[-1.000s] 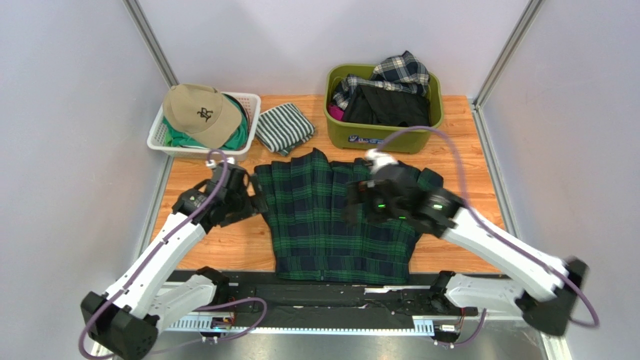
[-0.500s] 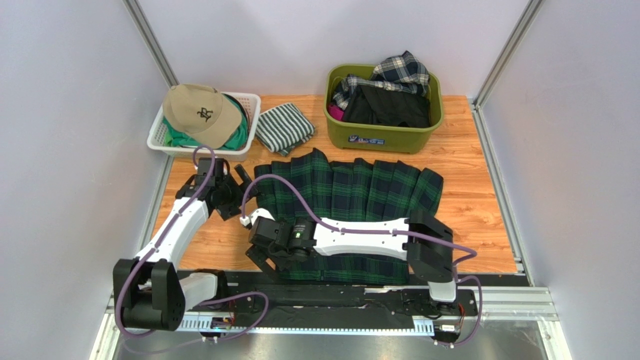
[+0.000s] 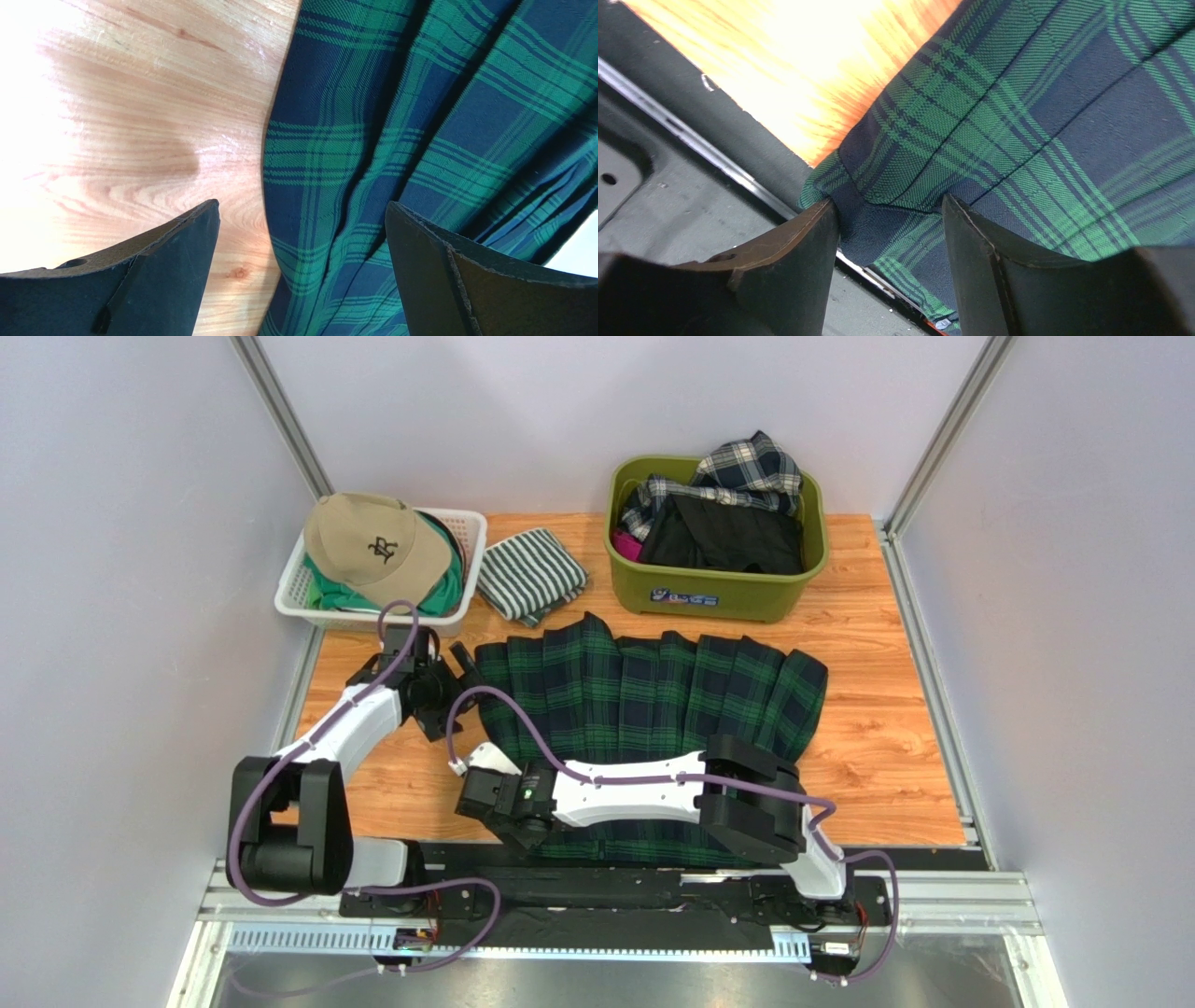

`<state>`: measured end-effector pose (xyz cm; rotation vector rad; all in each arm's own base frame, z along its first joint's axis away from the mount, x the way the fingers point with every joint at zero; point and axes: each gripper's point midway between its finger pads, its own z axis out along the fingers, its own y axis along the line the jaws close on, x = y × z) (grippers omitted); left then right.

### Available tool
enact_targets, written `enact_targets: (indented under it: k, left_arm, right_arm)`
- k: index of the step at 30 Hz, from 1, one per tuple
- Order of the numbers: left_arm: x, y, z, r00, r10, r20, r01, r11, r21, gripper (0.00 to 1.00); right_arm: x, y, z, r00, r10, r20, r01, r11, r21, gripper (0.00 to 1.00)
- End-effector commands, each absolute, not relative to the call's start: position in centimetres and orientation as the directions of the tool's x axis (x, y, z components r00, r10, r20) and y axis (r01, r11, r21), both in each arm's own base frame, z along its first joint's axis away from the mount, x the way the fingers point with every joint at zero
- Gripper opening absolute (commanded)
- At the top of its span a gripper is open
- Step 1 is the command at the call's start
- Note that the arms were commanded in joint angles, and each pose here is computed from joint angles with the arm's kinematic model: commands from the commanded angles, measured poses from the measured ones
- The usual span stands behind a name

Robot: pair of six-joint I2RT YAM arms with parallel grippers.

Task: Fold and stack the skirts
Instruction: Fold the skirt at the center of the board.

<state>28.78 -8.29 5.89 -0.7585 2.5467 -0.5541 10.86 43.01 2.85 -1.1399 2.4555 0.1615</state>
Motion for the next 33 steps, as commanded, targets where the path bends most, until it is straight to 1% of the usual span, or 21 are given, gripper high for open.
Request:
enact_targets:
  k: [1, 3, 5, 11, 16, 19, 21, 25, 27, 29, 30, 31, 33]
  left_arm:
    - [30.9, -8.5, 6.6, -0.757, -0.574, -0.313, -0.375, 0.773, -0.511, 0.95]
    - [31.3, -8.7, 6.3, -0.761, -0.572, -0.307, -0.369, 0.77, -0.521, 0.92]
    - [31.4, -8.9, 5.6, -0.772, -0.568, -0.286, -0.376, 0.77, -0.516, 0.92]
    - [31.5, -9.1, 4.7, -0.783, -0.565, -0.262, -0.383, 0.768, -0.513, 0.91]
    - [31.8, -8.7, 4.8, -0.777, -0.565, -0.279, -0.385, 0.776, -0.5, 0.91]
    - [32.0, -8.7, 4.7, -0.78, -0.559, -0.281, -0.381, 0.781, -0.495, 0.91]
    - [31.9, -8.7, 4.4, -0.783, -0.558, -0.274, -0.386, 0.782, -0.489, 0.91]
    - [32.2, -8.7, 4.4, -0.786, -0.555, -0.271, -0.384, 0.783, -0.489, 0.91]
    - [32.2, -8.7, 4.3, -0.79, -0.55, -0.27, -0.383, 0.787, -0.484, 0.91]
    - [32.4, -8.7, 4.5, -0.788, -0.551, -0.276, -0.38, 0.787, -0.485, 0.9]
    - [32.5, -8.7, 4.5, -0.787, -0.551, -0.277, -0.379, 0.787, -0.487, 0.89]
    - [32.5, -8.7, 4.4, -0.787, -0.552, -0.275, -0.38, 0.786, -0.488, 0.89]
    - [32.6, -8.9, 4.3, -0.789, -0.553, -0.269, -0.379, 0.782, -0.494, 0.88]
  right_arm:
    - [11.9, 43.3, 4.0, -0.554, -0.691, -0.464, -0.714, 0.681, -0.161, 0.63]
    - [11.7, 43.4, 4.5, -0.538, -0.702, -0.468, -0.724, 0.668, -0.17, 0.67]
    - [11.6, 44.1, 5.9, -0.525, -0.691, -0.497, -0.733, 0.664, -0.148, 0.7]
    - [11.0, 46.7, 7.6, -0.502, -0.661, -0.558, -0.77, 0.635, -0.059, 0.71]
    - [11.0, 47.4, 5.1, -0.545, -0.659, -0.518, -0.741, 0.668, -0.07, 0.7]
    - [11.3, 47.1, 4.6, -0.552, -0.661, -0.509, -0.727, 0.68, -0.096, 0.69]
    - [11.5, 47.0, 4.4, -0.554, -0.661, -0.506, -0.722, 0.684, -0.102, 0.66]
    - [12.0, 45.5, 3.7, -0.56, -0.675, -0.48, -0.698, 0.697, -0.166, 0.64]
    - [12.0, 44.2, 3.0, -0.563, -0.689, -0.457, -0.69, 0.696, -0.198, 0.59]
    - [11.9, 43.6, 2.9, -0.566, -0.691, -0.45, -0.688, 0.697, -0.204, 0.46]
    - [11.9, 43.4, 2.9, -0.568, -0.691, -0.447, -0.688, 0.697, -0.203, 0.36]
    - [11.9, 43.6, 3.1, -0.566, -0.685, -0.459, -0.688, 0.699, -0.195, 0.23]
    - [11.8, 44.1, 4.4, -0.553, -0.673, -0.49, -0.701, 0.695, -0.163, 0.16]
